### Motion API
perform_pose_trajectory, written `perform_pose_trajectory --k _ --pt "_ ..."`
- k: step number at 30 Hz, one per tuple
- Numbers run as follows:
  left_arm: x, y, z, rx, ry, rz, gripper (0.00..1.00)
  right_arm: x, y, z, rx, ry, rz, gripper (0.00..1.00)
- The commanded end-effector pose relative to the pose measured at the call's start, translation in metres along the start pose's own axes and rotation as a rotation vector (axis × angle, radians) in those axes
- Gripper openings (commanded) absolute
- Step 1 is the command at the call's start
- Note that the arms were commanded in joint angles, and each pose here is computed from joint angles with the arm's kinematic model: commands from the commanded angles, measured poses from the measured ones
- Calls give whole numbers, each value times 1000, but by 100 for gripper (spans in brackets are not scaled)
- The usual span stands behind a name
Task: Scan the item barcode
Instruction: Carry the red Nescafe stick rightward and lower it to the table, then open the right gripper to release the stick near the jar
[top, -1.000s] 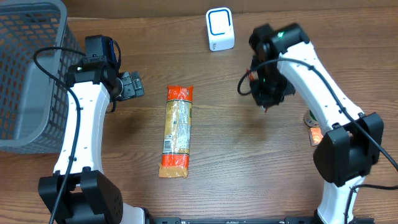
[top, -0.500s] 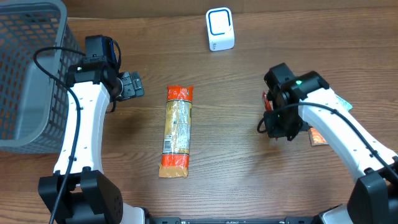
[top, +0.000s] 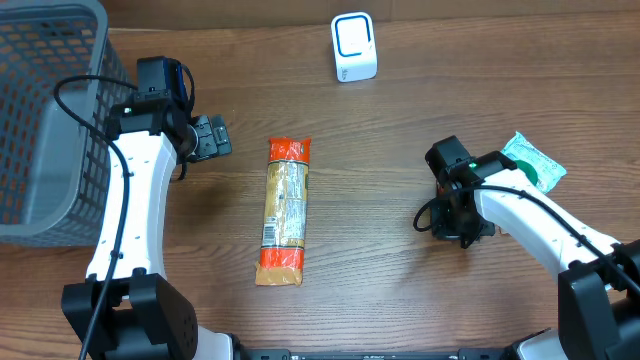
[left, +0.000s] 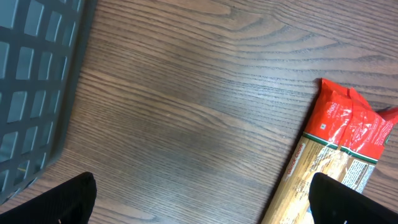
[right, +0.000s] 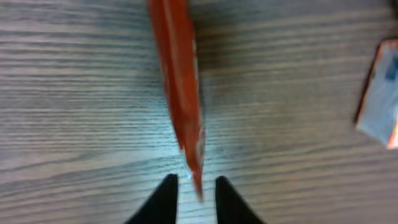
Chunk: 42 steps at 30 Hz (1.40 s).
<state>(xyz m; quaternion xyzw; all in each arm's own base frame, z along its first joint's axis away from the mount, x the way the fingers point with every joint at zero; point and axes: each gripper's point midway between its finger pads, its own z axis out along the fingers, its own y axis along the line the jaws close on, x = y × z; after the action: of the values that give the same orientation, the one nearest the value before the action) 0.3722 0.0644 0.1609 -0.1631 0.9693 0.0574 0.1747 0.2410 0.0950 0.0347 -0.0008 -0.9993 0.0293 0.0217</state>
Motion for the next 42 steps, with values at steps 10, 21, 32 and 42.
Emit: perform_pose_trajectory --k 10,21,32,42 --pt "2 -2 1 -4 4 16 100 -17 -1 -3 13 -88 10 42" --pt "2 -2 1 -4 4 16 100 -40 36 -9 -176 -166 2 40" --pt "2 -2 1 -4 4 16 100 -54 42 -13 -202 -222 2 39" --pt "2 -2 1 -4 4 16 100 -61 46 -15 -222 -253 -1 29"
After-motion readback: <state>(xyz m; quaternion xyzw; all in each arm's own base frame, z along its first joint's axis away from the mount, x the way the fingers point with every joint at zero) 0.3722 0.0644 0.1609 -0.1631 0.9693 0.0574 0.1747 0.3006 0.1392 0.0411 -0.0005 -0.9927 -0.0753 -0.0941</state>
